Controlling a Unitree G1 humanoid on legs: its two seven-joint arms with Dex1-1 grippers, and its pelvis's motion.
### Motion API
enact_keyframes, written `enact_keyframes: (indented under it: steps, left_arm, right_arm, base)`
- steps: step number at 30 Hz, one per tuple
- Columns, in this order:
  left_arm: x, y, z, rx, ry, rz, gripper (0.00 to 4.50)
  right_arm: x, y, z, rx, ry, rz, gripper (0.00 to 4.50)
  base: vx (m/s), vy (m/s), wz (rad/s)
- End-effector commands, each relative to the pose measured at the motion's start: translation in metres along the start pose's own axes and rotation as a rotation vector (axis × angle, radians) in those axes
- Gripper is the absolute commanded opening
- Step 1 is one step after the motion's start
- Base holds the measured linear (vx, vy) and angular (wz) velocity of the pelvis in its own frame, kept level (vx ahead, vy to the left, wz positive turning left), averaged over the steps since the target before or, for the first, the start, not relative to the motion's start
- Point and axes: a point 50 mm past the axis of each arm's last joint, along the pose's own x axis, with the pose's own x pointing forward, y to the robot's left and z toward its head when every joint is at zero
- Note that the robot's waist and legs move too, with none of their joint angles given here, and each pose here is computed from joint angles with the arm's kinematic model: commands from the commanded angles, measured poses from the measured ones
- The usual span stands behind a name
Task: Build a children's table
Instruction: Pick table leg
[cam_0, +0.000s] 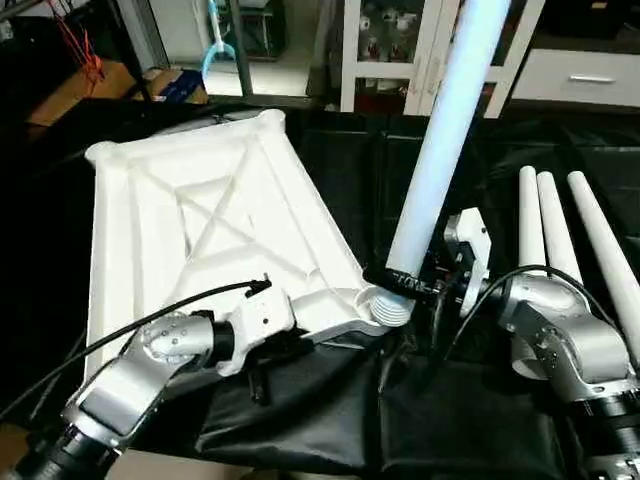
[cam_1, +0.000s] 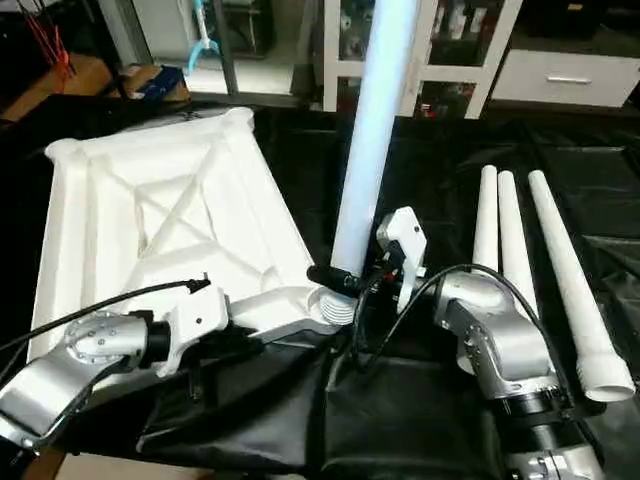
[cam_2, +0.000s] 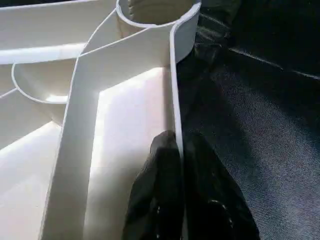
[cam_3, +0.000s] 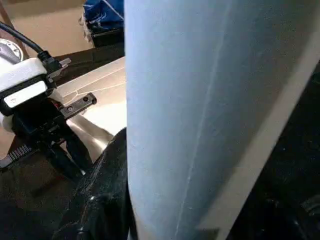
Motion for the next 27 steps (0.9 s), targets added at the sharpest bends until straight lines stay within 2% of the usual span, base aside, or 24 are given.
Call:
enact_keyframes:
  steps: [1, 5, 9, 11, 17, 27]
  left_arm:
    - [0.005, -0.009, -0.015, -0.056, 0.045, -0.057, 0.01]
    - [0.006, -0.009, -0.015, -0.056, 0.036, -0.05, 0.01]
    - [0.007, -0.009, -0.013, -0.061, 0.023, -0.039, 0.01]
    - [0.007, -0.008, -0.013, -0.059, 0.021, -0.039, 0.01]
    - [0.006, -0.005, -0.011, -0.056, 0.018, -0.035, 0.01]
    - [0.007, -0.004, -0.01, -0.059, 0.013, -0.038, 0.01]
  right_arm:
    - [0.003, -0.003, 0.004, -0.018, -0.026, -0.016, 1.87]
    - [0.013, -0.007, 0.011, -0.021, -0.092, -0.042, 1.87]
    - [0.017, -0.006, 0.016, -0.016, -0.122, -0.032, 1.87]
    - [0.018, -0.005, 0.014, -0.011, -0.112, -0.015, 1.87]
    - [0.015, -0.001, -0.001, -0.015, -0.005, 0.04, 1.87]
    - [0.012, -0.002, -0.009, -0.003, 0.067, 0.061, 1.87]
  base:
    - [0.0, 0.0, 0.0]
    - [0.0, 0.0, 0.0]
    - [0.0, 0.0, 0.0]
    - [0.0, 0.0, 0.0]
    - [0.0, 0.0, 0.0]
    - [0.0, 0.0, 0.0]
